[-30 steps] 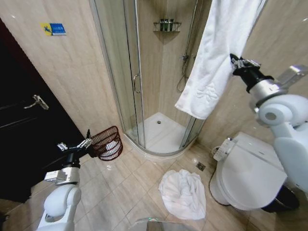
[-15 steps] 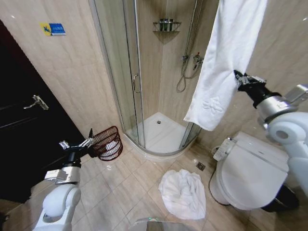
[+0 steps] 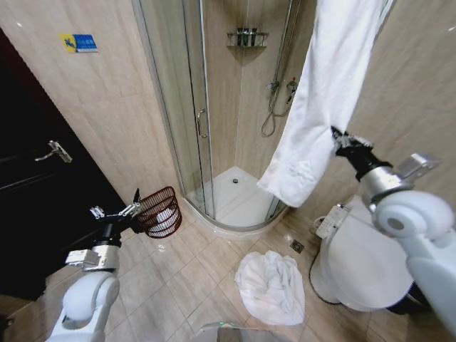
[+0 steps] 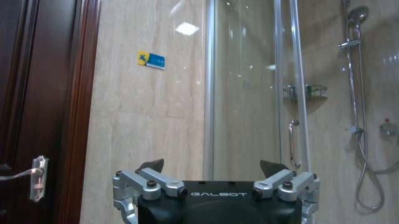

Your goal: Discard the used towel into the hamper.

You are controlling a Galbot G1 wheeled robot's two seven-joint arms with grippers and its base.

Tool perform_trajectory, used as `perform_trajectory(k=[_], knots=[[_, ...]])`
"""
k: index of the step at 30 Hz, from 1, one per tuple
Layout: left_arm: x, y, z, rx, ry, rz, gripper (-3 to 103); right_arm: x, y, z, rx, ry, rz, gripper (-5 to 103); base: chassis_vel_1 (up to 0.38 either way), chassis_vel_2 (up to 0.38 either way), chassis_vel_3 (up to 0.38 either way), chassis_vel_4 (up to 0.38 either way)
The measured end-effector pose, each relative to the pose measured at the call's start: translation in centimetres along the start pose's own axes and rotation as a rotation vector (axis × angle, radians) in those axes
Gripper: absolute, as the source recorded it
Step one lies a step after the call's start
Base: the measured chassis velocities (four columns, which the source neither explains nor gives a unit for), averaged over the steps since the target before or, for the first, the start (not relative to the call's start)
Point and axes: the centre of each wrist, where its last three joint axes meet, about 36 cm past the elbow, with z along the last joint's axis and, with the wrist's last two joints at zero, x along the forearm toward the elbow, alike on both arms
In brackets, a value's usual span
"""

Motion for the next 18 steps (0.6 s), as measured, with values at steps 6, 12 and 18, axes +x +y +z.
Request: perform_trajectory(k=[6,12,18], knots=[[0.4,-0.2,-0.3,0.001,-0.002,0.002,100,1.9,1.3,1.9,0.003,-0.003,-0.006,3,0.0,0.0,0.0,0.0],[1.0,-1.0,0.0,0.027,-0.009,0.003,100,5.2,3.0,4.0,-0.009,0.008,-0.004,3,0.0,0.0,0.0,0.0],[1.4,-1.9,-0.2,0.048,-0.016,0.016,100,8.6,5.4,6.1,-0.036,0.011,0.019,3,0.0,0.0,0.0,0.0]])
